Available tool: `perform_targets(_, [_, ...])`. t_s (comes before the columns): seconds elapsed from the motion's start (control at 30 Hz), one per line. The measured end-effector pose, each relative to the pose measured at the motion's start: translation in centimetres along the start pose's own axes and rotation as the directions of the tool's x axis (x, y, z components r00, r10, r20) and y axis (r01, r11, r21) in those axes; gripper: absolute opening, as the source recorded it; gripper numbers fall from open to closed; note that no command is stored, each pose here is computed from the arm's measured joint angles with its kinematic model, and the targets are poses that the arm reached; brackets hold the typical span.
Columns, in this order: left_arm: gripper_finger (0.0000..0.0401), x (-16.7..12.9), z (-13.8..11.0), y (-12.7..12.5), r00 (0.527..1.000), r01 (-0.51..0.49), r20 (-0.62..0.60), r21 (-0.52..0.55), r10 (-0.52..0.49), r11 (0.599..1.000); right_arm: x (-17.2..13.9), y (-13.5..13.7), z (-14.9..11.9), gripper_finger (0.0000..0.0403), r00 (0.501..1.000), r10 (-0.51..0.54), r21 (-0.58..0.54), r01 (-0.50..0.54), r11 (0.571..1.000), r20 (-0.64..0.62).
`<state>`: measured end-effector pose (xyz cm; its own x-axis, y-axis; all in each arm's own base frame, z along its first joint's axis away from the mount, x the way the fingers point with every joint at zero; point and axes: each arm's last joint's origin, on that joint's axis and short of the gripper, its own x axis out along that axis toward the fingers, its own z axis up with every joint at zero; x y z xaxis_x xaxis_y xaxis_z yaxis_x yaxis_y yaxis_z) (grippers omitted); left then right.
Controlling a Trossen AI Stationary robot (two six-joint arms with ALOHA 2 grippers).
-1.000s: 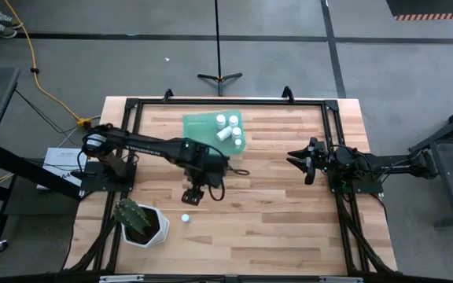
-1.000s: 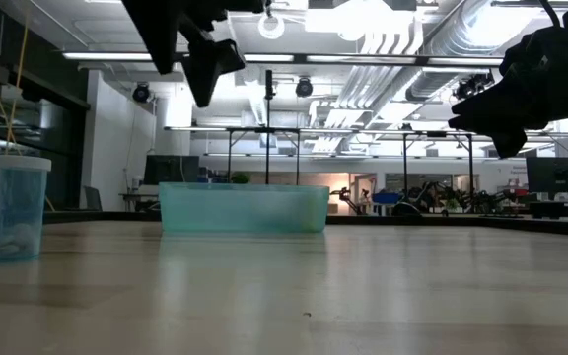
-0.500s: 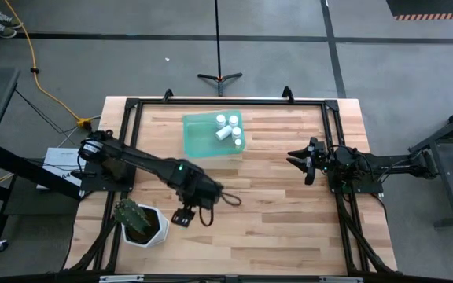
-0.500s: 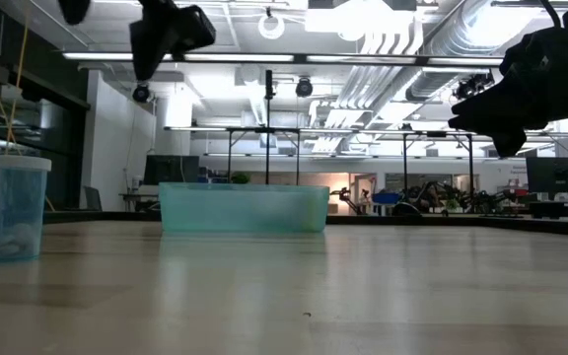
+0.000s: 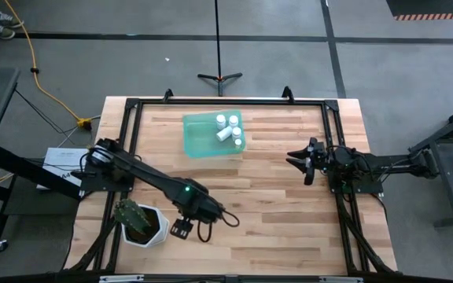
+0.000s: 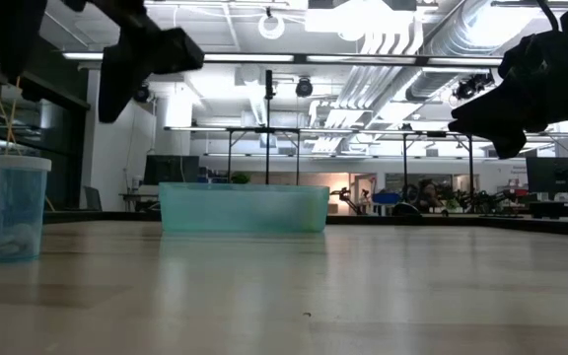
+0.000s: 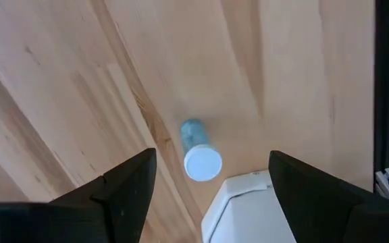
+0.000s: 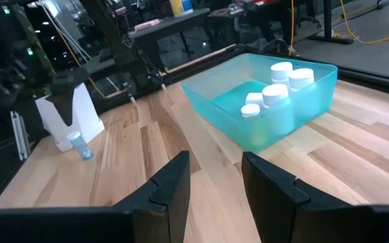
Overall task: Pick and place pill bottles into a basket
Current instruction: Put the blue pill bottle into the green bin
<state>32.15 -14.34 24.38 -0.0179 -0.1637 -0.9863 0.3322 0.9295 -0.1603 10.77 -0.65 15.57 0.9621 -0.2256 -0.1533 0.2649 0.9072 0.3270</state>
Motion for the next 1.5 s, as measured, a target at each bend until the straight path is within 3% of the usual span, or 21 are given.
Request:
perform_targets(0.2, [0.0319, 1.7, 0.1, 0.3, 0.998, -0.007, -0.068, -0.026, 0.005, 1.000, 0.0, 0.0, 0.0, 0.0126, 1.000, -0.002, -0.016, 0.002, 1.000, -0.004])
perform_targets(0.43, [0.0319, 4.6, -1.1, 0.6, 0.990, 0.055, -0.124, -0.066, -0.063, 0.996, 0.1, 0.0, -0.1, 0.0126, 1.000, -0.004, -0.018, 0.004, 1.000, -0.010])
perform_targets(0.6, [0.0319, 6.0, -1.7, 0.9, 0.990, 0.027, -0.137, -0.070, -0.037, 0.997, 0.1, 0.0, -0.1, 0.0126, 1.000, -0.007, -0.019, 0.006, 1.000, -0.016])
perform_targets(0.87, [0.0319, 6.7, -1.3, 1.1, 0.998, 0.002, -0.068, -0.052, -0.006, 0.999, 0.1, 0.0, -0.1, 0.0126, 1.000, -0.007, -0.015, 0.006, 1.000, -0.016])
perform_targets(1.5, [0.0319, 7.8, -1.9, 1.3, 0.997, 0.003, -0.080, -0.082, -0.010, 0.997, 0.1, 0.0, -0.1, 0.0126, 1.000, -0.007, -0.008, 0.007, 1.000, -0.016])
